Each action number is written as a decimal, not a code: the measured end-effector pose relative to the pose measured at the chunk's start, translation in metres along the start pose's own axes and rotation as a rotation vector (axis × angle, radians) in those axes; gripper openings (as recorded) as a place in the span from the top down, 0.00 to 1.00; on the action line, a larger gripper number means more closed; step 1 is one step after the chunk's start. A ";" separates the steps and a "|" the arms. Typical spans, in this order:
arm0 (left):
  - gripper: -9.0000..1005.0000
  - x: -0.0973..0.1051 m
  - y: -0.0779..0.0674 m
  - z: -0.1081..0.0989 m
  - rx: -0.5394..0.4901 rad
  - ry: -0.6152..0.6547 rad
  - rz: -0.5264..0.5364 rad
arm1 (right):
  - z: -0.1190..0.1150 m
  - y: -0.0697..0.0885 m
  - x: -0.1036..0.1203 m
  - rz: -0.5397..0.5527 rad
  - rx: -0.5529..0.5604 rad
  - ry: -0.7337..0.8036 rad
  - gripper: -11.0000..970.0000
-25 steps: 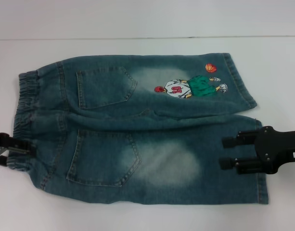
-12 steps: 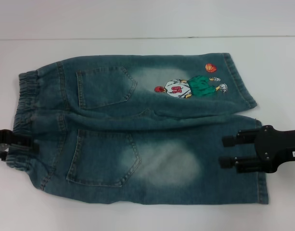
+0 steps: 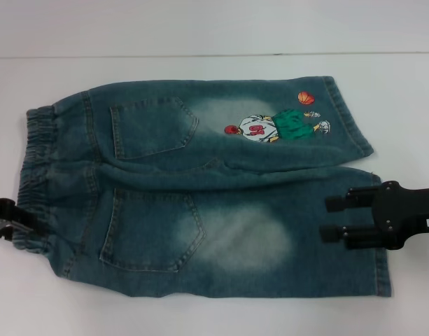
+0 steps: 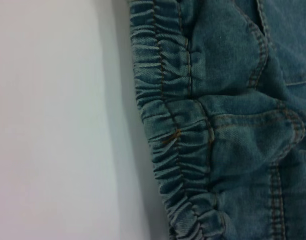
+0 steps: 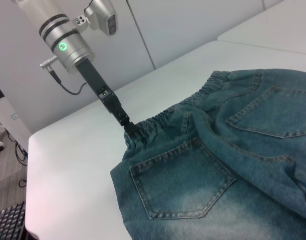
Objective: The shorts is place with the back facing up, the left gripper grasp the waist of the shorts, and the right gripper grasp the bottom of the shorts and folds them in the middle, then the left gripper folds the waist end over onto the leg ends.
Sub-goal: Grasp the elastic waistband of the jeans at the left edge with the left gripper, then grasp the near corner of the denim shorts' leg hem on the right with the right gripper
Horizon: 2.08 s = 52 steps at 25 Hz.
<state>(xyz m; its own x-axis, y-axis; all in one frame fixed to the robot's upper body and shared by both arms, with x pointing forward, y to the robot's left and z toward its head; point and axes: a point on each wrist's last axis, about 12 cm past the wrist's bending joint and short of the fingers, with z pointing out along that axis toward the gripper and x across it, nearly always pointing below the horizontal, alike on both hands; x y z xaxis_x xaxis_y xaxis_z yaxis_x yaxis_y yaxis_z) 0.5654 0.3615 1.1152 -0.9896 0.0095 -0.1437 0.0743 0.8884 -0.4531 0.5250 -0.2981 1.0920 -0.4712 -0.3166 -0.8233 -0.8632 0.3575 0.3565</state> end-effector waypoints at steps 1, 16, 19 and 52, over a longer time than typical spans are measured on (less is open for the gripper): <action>0.27 0.000 -0.001 0.000 -0.002 0.005 0.008 | 0.000 0.000 0.000 0.000 0.000 0.000 0.28; 0.96 -0.006 -0.006 -0.003 -0.005 0.012 0.043 | -0.011 -0.007 -0.011 0.083 0.021 0.006 0.28; 0.96 -0.012 -0.010 -0.006 0.001 -0.004 0.054 | -0.020 -0.011 -0.028 0.187 0.027 0.027 0.28; 0.96 -0.032 -0.026 -0.014 -0.011 -0.056 0.092 | -0.017 -0.006 -0.032 0.259 0.034 0.789 0.28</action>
<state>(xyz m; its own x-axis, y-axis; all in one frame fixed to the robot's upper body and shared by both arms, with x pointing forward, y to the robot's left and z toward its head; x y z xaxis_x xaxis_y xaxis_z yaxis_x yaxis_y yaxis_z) 0.5934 0.3450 1.1437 -0.9701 0.0656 -0.2336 0.1629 0.8898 -0.4263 0.5419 -0.3051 1.1244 -0.6540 -0.7392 -0.1606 -0.7099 0.5264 0.4679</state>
